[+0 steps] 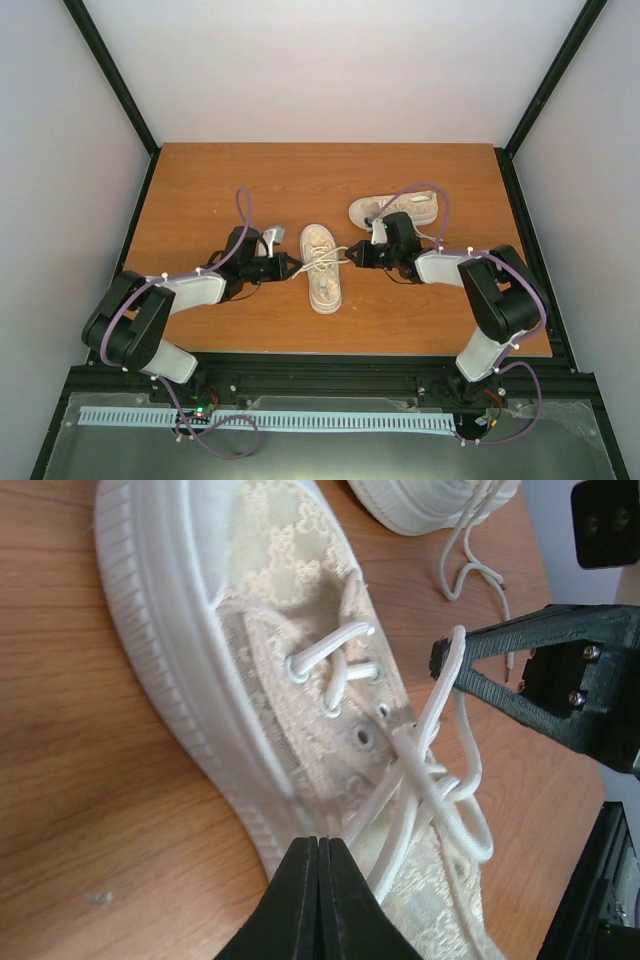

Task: Tie the shoes
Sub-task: Tie the shoelace on the shoe.

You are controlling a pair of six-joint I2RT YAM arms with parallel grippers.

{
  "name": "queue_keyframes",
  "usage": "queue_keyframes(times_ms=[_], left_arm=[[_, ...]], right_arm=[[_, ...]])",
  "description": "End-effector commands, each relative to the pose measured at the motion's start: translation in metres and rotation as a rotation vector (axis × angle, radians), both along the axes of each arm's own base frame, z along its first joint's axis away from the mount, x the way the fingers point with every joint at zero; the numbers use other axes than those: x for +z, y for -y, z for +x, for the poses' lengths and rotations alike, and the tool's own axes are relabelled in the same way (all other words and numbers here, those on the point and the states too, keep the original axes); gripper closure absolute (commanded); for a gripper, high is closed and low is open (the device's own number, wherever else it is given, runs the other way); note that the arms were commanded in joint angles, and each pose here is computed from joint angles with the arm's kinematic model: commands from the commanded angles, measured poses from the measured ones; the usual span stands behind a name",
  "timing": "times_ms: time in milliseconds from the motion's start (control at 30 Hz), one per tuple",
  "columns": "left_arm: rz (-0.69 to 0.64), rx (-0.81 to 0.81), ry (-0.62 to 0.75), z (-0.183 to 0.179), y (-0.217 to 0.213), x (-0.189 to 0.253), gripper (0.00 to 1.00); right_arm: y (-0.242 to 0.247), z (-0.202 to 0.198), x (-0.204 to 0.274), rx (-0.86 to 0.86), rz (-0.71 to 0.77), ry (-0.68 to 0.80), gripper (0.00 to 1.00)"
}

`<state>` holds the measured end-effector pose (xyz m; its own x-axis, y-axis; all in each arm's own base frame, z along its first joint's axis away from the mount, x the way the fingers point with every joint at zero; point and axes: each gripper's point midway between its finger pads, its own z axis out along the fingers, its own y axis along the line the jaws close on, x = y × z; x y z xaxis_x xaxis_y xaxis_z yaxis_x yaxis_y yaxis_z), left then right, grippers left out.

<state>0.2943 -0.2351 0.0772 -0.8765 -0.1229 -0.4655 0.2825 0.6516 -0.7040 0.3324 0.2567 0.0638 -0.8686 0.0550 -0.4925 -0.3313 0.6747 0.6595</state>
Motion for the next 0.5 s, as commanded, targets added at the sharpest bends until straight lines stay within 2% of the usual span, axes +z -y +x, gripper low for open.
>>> queue_keyframes(times_ms=[0, 233, 467], left_arm=[[0.009, 0.091, 0.051, 0.007, -0.013, 0.007, 0.99], [0.014, 0.085, 0.039, 0.0, -0.016, 0.003, 0.99], [-0.006, 0.044, 0.055, 0.008, -0.006, 0.013, 0.99]], right_arm=[[0.018, 0.005, -0.002, -0.057, -0.042, 0.007, 0.97], [0.018, 0.007, 0.008, -0.037, -0.03, 0.034, 0.97], [0.006, 0.009, 0.035, 0.042, -0.01, 0.1, 0.97]])
